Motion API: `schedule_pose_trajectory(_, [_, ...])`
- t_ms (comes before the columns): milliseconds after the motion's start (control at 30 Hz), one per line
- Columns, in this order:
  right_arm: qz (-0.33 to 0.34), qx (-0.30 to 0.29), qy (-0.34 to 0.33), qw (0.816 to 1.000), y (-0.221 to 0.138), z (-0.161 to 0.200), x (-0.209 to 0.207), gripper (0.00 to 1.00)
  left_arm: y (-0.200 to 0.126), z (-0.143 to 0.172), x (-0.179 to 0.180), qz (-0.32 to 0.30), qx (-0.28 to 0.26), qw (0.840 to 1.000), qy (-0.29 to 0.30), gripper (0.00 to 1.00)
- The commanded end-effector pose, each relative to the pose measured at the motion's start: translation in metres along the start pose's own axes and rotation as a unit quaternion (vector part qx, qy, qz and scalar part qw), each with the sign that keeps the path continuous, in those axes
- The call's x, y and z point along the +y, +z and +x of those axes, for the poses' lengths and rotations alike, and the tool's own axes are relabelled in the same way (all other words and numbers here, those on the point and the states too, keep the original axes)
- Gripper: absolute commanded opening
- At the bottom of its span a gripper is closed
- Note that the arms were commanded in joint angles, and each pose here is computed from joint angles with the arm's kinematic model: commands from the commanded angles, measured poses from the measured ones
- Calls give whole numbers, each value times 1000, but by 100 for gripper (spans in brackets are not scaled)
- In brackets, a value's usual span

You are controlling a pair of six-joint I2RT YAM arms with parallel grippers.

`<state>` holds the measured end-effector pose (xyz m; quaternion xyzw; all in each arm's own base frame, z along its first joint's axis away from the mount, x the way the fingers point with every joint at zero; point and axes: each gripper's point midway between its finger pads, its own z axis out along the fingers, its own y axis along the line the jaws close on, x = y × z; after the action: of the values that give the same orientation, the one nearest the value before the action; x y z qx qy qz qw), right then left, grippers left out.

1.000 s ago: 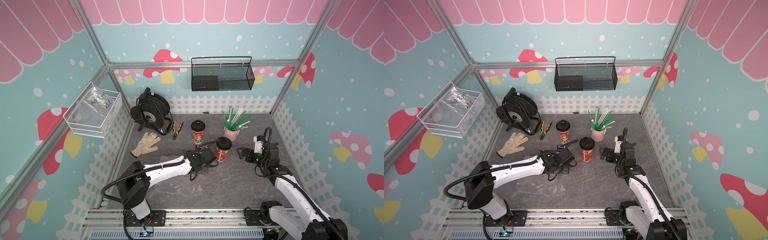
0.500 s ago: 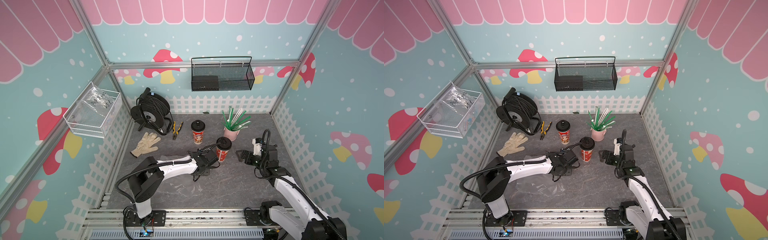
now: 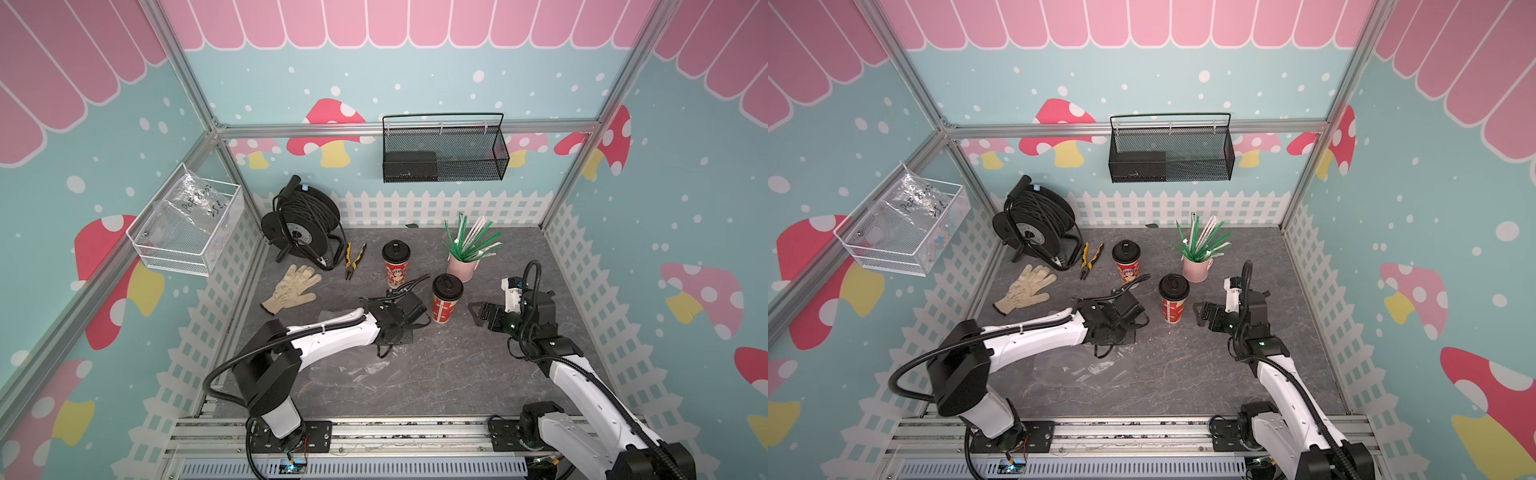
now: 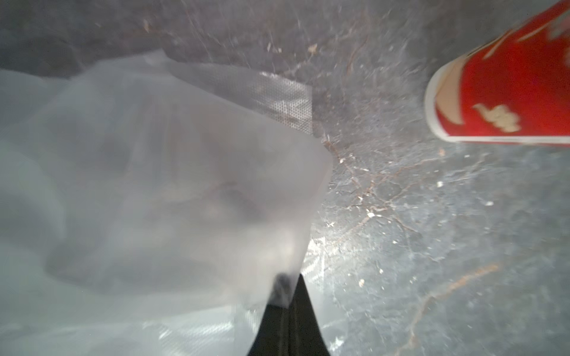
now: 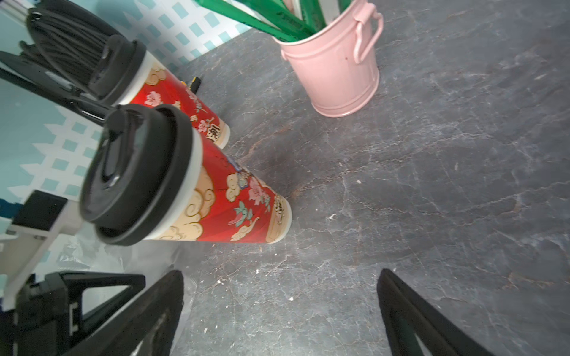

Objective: Pack milk tea into plastic carrier bags
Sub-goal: Adjust the plastic carrier bag at the center of the board.

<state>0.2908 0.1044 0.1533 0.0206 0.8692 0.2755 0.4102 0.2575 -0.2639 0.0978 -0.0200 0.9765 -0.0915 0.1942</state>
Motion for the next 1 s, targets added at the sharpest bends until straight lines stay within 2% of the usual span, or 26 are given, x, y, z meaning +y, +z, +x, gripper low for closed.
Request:
schedule_pose_trajectory(0, [-61,-7,-22,998,-7,-7,39,100,-41,-18,12,31,-33,999,-15,0])
schedule_pose_trajectory(167, [-135,-2,-60,989,-15,-14,105,99,-107,-44,13,110,-88,989,-33,0])
schedule_pose_trajectory(333, [-176,-7,-86,981,-25,-34,160,99,-165,-67,10,171,-137,975,-38,0])
schedule_pose_trajectory(467, [-199,-2,-95,975,-24,-43,195,98,-192,-79,10,199,-167,964,-49,0])
schedule_pose_trajectory(600, [-186,19,-107,977,-3,-35,208,95,-205,-88,8,225,-181,955,-62,0])
schedule_pose_trajectory(667, [-171,24,-106,979,8,-33,204,90,-205,-90,9,237,-184,952,-69,0])
schedule_pose_trajectory(767, [-186,41,-110,976,20,-28,214,81,-197,-90,15,242,-178,950,-88,0])
schedule_pose_trajectory(867, [-194,65,-126,971,31,-16,229,67,-182,-88,23,241,-166,950,-110,0])
schedule_pose_trajectory(967, [-168,75,-135,974,39,-11,230,44,-169,-86,30,250,-154,946,-134,0])
